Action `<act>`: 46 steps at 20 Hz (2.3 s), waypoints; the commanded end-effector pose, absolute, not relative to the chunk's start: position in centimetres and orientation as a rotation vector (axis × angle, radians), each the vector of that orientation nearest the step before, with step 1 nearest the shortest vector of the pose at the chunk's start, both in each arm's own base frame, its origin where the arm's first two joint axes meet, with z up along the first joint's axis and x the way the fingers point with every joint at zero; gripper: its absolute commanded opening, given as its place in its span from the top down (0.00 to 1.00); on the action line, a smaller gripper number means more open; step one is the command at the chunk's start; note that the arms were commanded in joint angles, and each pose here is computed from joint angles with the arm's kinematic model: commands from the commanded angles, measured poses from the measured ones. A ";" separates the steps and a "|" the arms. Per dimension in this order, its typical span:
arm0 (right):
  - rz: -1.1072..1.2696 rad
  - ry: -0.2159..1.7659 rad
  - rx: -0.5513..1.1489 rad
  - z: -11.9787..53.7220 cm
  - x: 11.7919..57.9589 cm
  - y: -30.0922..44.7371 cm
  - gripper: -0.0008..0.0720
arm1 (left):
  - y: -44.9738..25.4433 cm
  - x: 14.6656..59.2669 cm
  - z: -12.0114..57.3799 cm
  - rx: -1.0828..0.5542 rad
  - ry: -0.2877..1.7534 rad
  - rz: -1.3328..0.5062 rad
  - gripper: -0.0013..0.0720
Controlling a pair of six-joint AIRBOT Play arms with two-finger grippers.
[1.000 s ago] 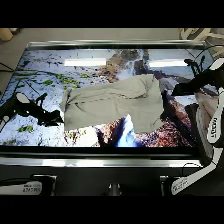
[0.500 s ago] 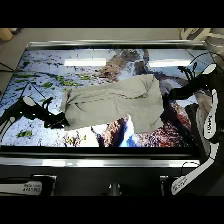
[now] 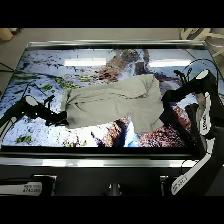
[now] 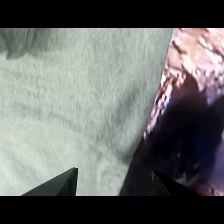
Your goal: Fold the shirts.
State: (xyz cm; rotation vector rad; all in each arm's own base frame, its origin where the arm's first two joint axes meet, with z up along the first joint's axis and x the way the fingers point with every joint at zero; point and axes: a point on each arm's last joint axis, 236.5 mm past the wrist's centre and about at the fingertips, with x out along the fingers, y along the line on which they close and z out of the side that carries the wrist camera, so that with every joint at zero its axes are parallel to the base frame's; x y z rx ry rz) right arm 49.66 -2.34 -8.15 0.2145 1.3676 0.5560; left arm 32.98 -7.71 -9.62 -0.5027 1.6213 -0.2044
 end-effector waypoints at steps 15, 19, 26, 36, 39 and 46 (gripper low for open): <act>0.483 0.576 -0.223 26.2 50.6 1.1 0.96 | -4.6 42.1 35.9 -0.224 0.363 -0.228 0.95; 0.165 -0.071 -0.482 51.9 33.9 1.7 0.96 | -4.1 25.9 58.7 -0.117 -0.291 -0.208 0.95; -0.023 -0.324 -0.606 59.6 19.9 2.3 0.96 | -3.9 18.8 59.6 -0.052 -0.336 -0.168 0.95; 0.288 0.503 -0.466 37.6 35.3 0.0 0.96 | -2.2 34.9 37.5 -0.048 0.489 -0.135 0.95; 0.399 0.874 -0.302 24.6 41.2 -1.3 0.96 | -1.8 40.3 24.7 -0.092 0.807 -0.134 0.95; 0.421 1.029 -0.172 5.1 53.5 0.7 0.96 | -1.2 49.0 4.6 -0.190 1.081 -0.098 0.95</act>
